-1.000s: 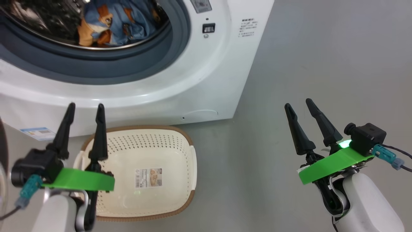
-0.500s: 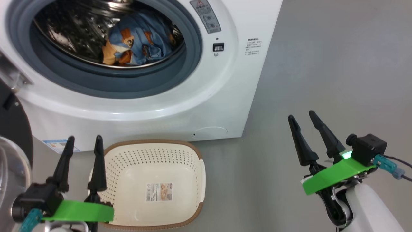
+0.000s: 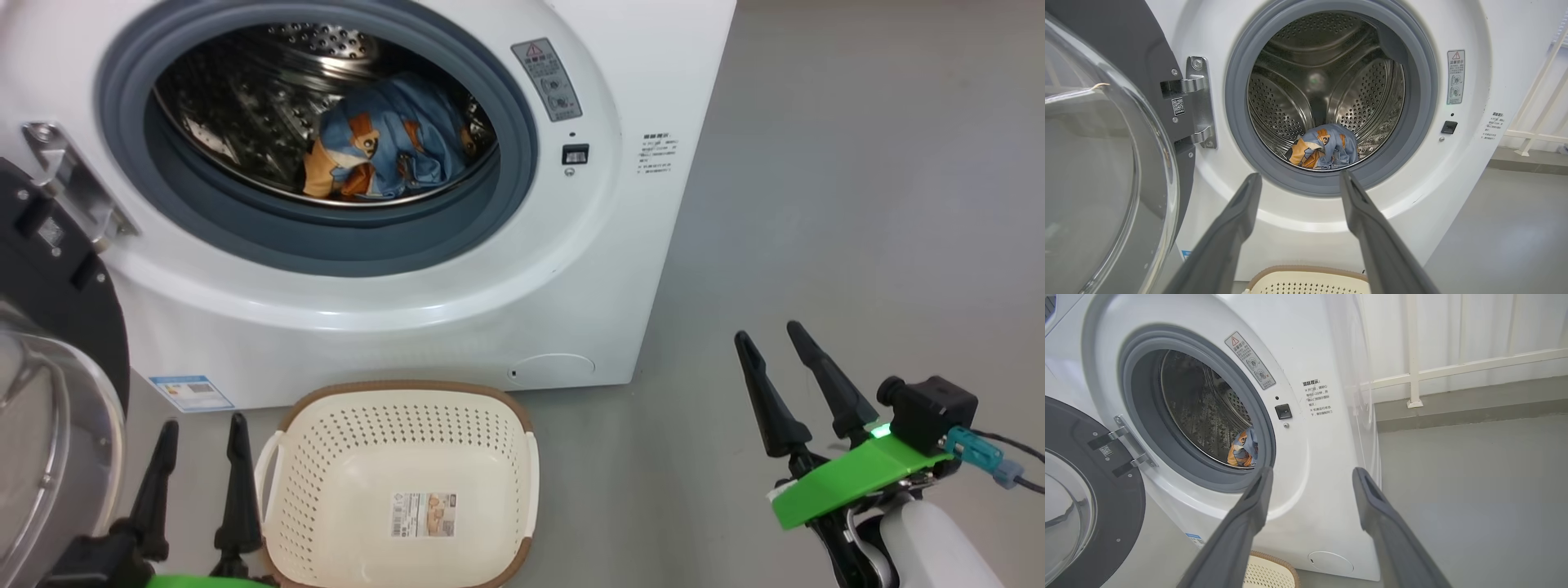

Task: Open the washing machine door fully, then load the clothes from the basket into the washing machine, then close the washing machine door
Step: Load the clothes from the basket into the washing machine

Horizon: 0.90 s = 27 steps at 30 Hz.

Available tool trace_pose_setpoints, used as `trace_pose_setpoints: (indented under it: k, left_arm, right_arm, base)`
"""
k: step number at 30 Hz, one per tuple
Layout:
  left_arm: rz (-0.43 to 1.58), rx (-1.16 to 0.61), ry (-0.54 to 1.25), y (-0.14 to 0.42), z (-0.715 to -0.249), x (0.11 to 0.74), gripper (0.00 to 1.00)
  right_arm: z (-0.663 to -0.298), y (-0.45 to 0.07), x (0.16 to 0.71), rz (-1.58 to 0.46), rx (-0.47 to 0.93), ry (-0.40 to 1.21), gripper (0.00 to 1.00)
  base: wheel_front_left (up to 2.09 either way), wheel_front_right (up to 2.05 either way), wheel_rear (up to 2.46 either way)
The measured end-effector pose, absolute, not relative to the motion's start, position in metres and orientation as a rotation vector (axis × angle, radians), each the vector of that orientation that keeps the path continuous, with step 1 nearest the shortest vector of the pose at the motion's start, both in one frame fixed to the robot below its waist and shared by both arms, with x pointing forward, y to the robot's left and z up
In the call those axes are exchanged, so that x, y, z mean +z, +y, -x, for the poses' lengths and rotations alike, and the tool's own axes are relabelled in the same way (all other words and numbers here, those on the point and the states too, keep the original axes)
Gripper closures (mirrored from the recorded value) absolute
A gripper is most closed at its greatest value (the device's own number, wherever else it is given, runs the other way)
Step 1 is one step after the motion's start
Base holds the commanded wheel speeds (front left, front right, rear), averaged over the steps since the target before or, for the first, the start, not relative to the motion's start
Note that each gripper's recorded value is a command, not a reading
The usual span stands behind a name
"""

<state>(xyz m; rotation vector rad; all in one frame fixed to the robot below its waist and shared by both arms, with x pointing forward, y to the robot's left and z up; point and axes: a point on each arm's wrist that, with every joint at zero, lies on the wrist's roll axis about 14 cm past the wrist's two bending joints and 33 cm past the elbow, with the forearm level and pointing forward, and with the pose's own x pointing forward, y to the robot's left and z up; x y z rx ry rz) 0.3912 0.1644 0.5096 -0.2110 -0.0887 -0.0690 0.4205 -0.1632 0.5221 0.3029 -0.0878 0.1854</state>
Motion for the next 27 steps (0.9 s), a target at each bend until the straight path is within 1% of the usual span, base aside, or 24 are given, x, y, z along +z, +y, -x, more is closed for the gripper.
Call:
trace_pose_setpoints:
  k: [13,27]
  left_arm:
    - [0.226,-0.028,-0.082,0.172,-0.369,0.507,0.00]
    - [0.234,-0.040,-0.084,0.171,-0.367,0.507,0.00]
  right_arm:
    - [-0.404,-0.162,0.522,-0.294,0.188,-0.084,0.00]
    - [-0.403,-0.160,0.519,-0.279,0.196,-0.075,0.00]
  base:
    - [0.00,0.00,0.00]
    - [0.00,0.00,0.00]
